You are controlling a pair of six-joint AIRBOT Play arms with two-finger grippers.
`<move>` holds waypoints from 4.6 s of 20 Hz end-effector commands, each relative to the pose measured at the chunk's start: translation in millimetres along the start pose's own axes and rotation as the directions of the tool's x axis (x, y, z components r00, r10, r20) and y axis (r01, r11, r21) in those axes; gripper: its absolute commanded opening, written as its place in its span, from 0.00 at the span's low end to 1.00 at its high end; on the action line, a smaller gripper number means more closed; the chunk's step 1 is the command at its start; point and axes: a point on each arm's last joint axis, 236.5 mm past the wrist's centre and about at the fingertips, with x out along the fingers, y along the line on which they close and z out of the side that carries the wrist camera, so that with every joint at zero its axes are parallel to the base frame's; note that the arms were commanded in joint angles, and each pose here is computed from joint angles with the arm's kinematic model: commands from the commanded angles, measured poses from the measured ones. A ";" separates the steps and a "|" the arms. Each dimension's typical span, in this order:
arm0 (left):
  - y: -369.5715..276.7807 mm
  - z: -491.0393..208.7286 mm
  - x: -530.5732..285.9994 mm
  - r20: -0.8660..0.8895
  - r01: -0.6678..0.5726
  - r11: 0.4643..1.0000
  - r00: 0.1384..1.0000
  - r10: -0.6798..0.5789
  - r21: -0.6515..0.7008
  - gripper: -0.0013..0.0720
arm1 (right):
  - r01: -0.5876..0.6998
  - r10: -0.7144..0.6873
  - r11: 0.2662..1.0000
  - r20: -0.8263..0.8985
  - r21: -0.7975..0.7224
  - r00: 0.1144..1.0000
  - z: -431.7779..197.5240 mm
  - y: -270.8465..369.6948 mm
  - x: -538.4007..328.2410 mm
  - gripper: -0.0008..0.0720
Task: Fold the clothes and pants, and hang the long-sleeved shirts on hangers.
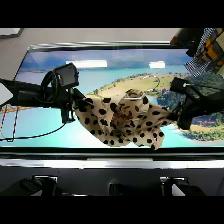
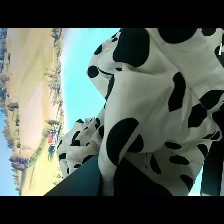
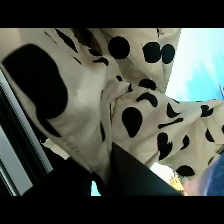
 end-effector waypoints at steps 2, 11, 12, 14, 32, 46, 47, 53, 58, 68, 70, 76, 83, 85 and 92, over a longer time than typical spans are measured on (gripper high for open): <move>0.1 0.1 1.2 0.001 0.002 0.998 1.000 -0.002 -0.066 0.06 | 0.084 -0.085 0.996 0.050 0.032 0.995 14.3 21.8 -34.0 0.04; 73.1 8.5 -12.2 0.061 -0.194 0.778 0.956 0.285 -0.597 0.95 | 0.384 -0.401 0.905 0.064 0.184 0.914 7.2 62.4 -112.6 0.04; 87.1 0.2 -17.5 0.037 -0.224 0.705 0.941 0.335 -0.673 0.95 | 0.419 -0.438 0.885 0.057 0.205 0.897 3.8 63.9 -119.9 0.04; 110.9 -15.4 -29.6 0.001 -0.240 0.531 0.911 0.413 -0.813 0.95 | 0.492 -0.522 0.821 0.035 0.289 0.852 -5.6 64.1 -136.6 0.04; 121.9 -22.1 -36.6 0.000 -0.124 0.254 0.898 0.439 -0.959 0.93 | 0.556 -0.629 -0.330 -0.617 0.763 0.473 -136.9 -11.0 -235.2 0.03; 122.4 -23.5 -34.0 -0.004 -0.126 0.252 0.900 0.436 -0.960 0.93 | 0.481 -0.534 -0.737 -0.845 0.474 0.014 -180.0 -47.4 -431.4 0.04; 122.3 -23.6 -34.0 -0.004 -0.126 0.251 0.900 0.436 -0.960 0.93 | 0.455 -0.546 -0.749 -0.837 0.482 -0.011 -180.8 -50.1 -438.7 0.04; 122.3 -23.6 -34.0 -0.004 -0.126 0.251 0.900 0.436 -0.960 0.93 | 0.305 -0.589 -0.793 -0.790 0.527 -0.168 -182.1 -66.7 -479.7 0.03; 122.1 -23.5 -33.9 -0.004 -0.125 0.252 0.900 0.435 -0.960 0.93 | 0.307 -0.601 -0.791 -0.767 0.530 -0.224 -184.9 -82.0 -492.3 0.03; 121.6 -24.0 -33.7 -0.006 -0.126 0.251 0.902 0.432 -0.960 0.93 | 0.264 -0.550 -0.835 -0.757 0.484 -0.352 -193.4 -90.6 -518.9 0.03; 121.4 -24.0 -33.5 -0.006 -0.126 0.251 0.902 0.432 -0.960 0.93 | 0.222 -0.513 -0.859 -0.778 0.462 -0.364 -208.5 -80.4 -526.6 0.03; 121.7 -24.8 -32.5 -0.008 -0.128 0.250 0.903 0.431 -0.960 0.93 | 0.144 -0.475 -0.880 -0.826 0.453 -0.303 -247.4 -67.3 -524.6 0.03; 121.8 -25.7 -31.0 -0.010 -0.128 0.248 0.904 0.428 -0.960 0.93 | 0.147 -0.466 -0.885 -0.837 0.442 -0.289 -256.2 -63.7 -524.0 0.04; 120.7 -26.5 -30.5 -0.014 -0.130 0.248 0.906 0.423 -0.960 0.93 | 0.157 -0.458 -0.889 -0.837 0.430 -0.300 -256.6 -62.4 -526.5 0.04; 120.6 -26.4 -30.6 -0.013 -0.130 0.248 0.906 0.423 -0.960 0.93 | 0.171 -0.460 -0.888 -0.824 0.427 -0.330 -255.0 -64.9 -533.0 0.04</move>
